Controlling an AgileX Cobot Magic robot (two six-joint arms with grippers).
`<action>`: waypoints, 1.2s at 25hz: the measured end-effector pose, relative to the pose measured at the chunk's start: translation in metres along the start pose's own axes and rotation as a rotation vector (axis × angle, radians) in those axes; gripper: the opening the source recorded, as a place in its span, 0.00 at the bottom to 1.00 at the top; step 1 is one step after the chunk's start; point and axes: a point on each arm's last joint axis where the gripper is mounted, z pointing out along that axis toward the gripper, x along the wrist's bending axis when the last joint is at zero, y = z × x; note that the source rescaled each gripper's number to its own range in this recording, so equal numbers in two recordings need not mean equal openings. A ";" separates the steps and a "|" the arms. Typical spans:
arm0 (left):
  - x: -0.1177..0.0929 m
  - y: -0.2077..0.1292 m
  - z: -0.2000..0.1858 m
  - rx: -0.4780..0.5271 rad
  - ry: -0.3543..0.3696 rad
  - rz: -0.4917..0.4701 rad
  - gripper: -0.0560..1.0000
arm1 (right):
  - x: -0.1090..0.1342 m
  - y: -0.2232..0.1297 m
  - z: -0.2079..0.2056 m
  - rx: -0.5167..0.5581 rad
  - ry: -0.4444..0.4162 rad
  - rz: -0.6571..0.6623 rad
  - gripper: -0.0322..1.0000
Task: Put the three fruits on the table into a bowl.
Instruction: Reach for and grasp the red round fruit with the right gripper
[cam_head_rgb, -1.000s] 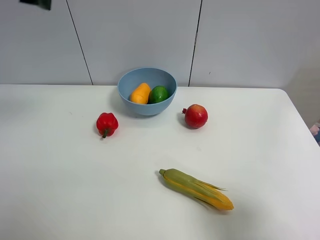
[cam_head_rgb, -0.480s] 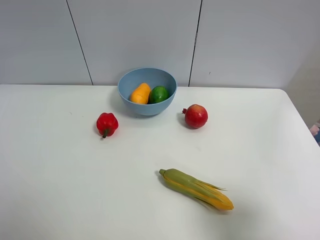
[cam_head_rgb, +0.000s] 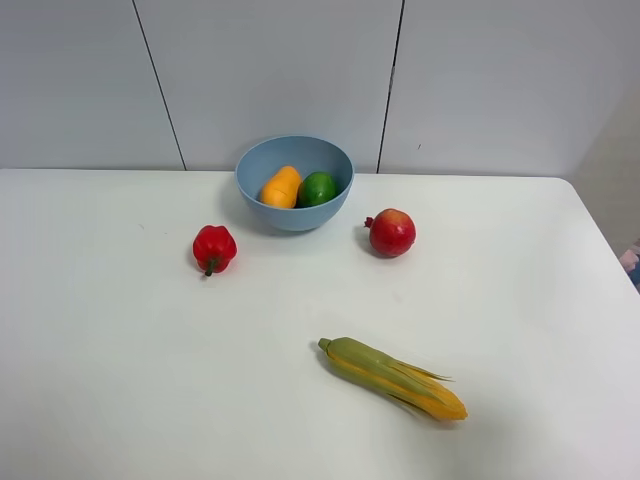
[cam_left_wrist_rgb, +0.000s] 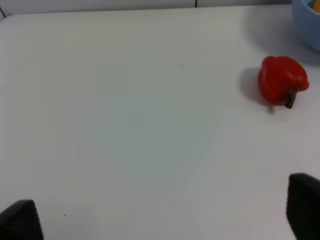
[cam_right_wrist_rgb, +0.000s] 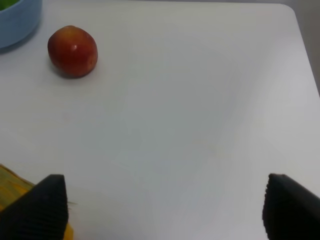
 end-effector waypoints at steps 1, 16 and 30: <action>-0.001 -0.001 0.000 0.012 -0.006 -0.004 0.98 | 0.000 0.000 0.000 0.000 0.000 0.000 0.40; -0.001 -0.024 -0.017 -0.054 -0.046 -0.012 0.98 | 0.000 0.000 0.000 0.000 0.000 0.000 0.40; -0.001 -0.024 -0.017 -0.053 -0.097 0.017 0.99 | 0.000 0.000 0.000 0.000 0.000 0.000 0.40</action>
